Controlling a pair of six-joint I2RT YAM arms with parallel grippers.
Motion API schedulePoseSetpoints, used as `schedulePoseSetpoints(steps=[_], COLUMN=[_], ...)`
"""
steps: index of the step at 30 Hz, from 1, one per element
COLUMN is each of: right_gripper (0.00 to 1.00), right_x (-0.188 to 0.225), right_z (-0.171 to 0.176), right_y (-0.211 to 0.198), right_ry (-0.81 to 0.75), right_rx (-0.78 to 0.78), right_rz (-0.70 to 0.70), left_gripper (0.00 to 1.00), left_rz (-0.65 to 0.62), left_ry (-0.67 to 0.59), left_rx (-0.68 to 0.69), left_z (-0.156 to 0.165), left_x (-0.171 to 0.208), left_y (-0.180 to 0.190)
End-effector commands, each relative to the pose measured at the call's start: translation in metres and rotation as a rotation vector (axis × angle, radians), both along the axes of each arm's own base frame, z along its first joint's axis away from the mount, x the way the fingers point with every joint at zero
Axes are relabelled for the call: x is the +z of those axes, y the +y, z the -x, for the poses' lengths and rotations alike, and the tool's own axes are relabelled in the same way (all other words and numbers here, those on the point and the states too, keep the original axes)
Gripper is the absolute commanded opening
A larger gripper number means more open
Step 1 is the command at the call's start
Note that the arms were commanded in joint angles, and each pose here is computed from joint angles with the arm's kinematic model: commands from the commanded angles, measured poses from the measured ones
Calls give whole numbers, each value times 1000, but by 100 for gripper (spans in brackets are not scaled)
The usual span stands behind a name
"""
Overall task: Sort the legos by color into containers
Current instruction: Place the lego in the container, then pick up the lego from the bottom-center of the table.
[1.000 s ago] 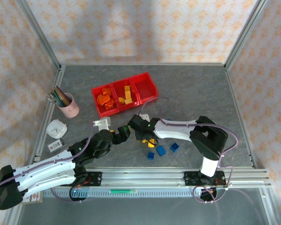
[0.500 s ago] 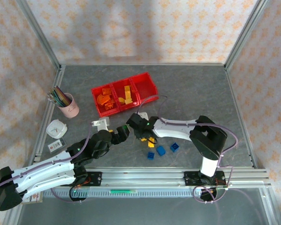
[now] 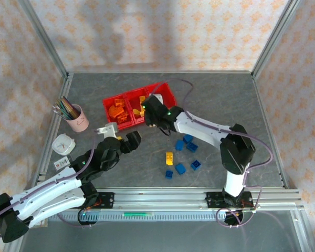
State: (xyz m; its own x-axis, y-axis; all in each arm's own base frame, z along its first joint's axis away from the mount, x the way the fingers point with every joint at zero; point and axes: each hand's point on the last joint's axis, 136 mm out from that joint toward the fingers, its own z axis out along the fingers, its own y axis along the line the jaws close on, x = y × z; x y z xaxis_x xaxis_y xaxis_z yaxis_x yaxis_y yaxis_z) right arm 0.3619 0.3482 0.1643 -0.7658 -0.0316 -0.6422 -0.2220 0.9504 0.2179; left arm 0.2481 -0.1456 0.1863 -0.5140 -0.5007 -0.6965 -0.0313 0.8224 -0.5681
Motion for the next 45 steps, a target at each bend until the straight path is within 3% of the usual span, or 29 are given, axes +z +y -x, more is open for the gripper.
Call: schedulePoseSetpoints(steps=[1, 12, 19, 26, 32, 45], right_gripper=[27, 27, 51, 59, 64, 73], right_x=[3, -21, -10, 29, 37, -25], right_z=[-32, -116, -134, -108, -73, 20], right_y=[8, 45, 59, 43, 12, -55], right_ry=[-49, -125, -147, -164, -134, 114], right_rx=[-10, -15, 10, 37, 29, -21], right_rz=[17, 52, 40, -5, -11, 34], left_gripper=[99, 99, 99, 99, 99, 99], left_rz=[-41, -49, -66, -63, -34, 17], left_ry=[-10, 22, 33, 41, 59, 68], left_rx=[-18, 2, 35, 32, -18, -111], left_z=[-7, -35, -37, -35, -31, -6], left_x=[11, 4, 2, 1, -4, -15], left_y=[4, 15, 22, 23, 13, -18])
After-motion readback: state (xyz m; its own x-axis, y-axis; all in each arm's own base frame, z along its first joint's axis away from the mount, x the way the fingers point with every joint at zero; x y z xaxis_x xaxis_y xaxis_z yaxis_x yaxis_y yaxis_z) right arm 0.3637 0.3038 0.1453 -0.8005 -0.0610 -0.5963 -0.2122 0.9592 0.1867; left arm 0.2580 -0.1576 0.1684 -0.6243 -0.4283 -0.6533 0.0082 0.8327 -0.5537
